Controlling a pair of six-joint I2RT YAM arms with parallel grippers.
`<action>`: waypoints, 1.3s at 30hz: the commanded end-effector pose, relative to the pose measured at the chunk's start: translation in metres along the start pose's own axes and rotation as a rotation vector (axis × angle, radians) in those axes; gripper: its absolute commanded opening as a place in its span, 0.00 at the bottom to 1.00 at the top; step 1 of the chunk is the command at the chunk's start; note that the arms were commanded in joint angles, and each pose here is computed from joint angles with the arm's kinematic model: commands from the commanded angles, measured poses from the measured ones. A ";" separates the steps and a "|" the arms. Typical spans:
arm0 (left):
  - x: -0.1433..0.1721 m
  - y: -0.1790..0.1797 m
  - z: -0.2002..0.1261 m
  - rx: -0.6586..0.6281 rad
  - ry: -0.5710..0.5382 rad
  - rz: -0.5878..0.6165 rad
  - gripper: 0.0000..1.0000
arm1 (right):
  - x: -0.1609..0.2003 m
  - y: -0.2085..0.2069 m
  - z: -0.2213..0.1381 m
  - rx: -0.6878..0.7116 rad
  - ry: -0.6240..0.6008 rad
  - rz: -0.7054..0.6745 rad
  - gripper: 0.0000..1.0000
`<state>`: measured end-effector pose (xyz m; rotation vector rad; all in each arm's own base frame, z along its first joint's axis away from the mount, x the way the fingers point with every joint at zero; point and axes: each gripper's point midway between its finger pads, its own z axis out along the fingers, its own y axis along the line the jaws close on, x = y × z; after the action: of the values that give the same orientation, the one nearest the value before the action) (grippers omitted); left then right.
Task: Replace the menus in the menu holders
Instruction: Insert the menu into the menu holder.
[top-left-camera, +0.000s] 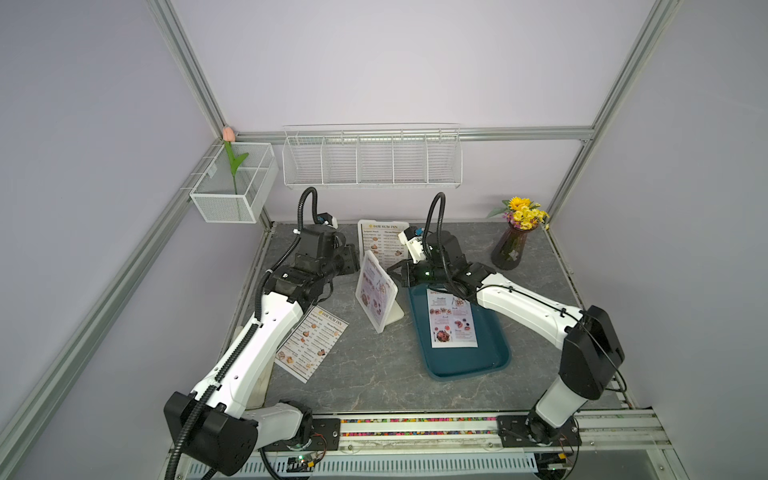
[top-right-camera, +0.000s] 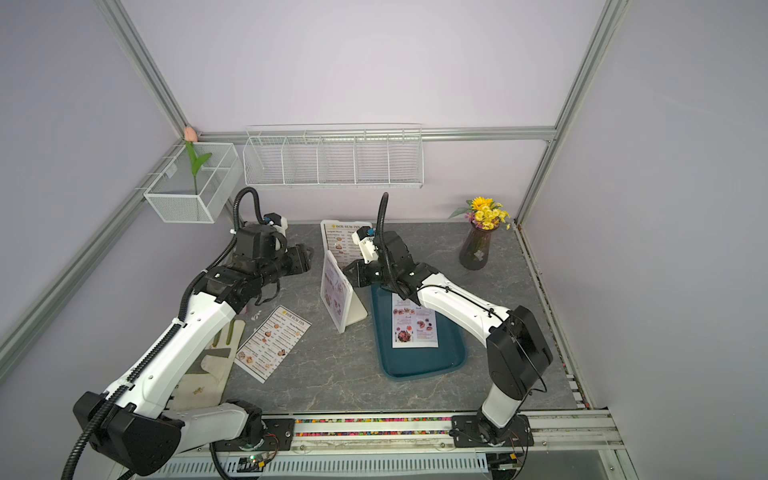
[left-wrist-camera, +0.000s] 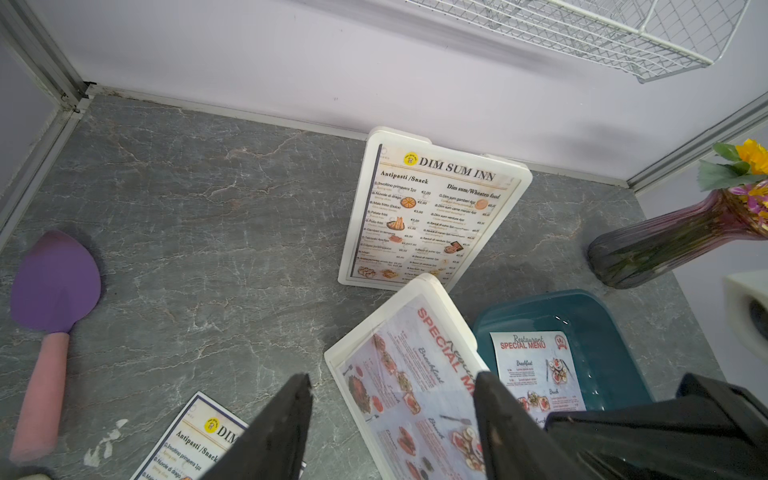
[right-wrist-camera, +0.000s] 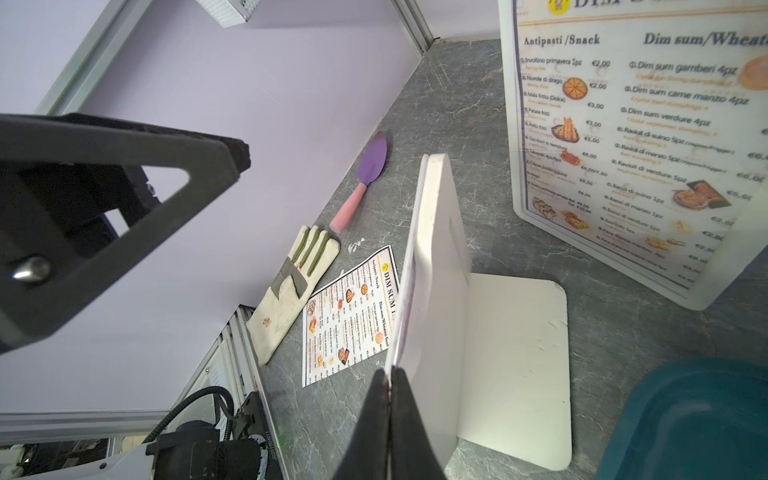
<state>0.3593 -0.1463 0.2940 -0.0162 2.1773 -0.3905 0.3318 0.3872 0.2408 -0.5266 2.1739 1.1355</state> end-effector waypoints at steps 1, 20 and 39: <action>-0.010 -0.005 -0.007 0.014 -0.033 -0.001 0.65 | 0.007 0.007 -0.006 -0.016 0.021 -0.008 0.08; -0.009 -0.004 -0.004 0.012 -0.028 -0.001 0.65 | 0.017 0.014 -0.008 -0.032 0.059 -0.019 0.07; -0.010 -0.004 -0.004 0.010 -0.031 -0.002 0.65 | 0.031 0.016 -0.014 -0.026 0.119 -0.052 0.07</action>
<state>0.3597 -0.1465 0.2948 -0.0168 2.1736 -0.3922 0.3102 0.3838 0.2347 -0.6126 2.2220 1.1244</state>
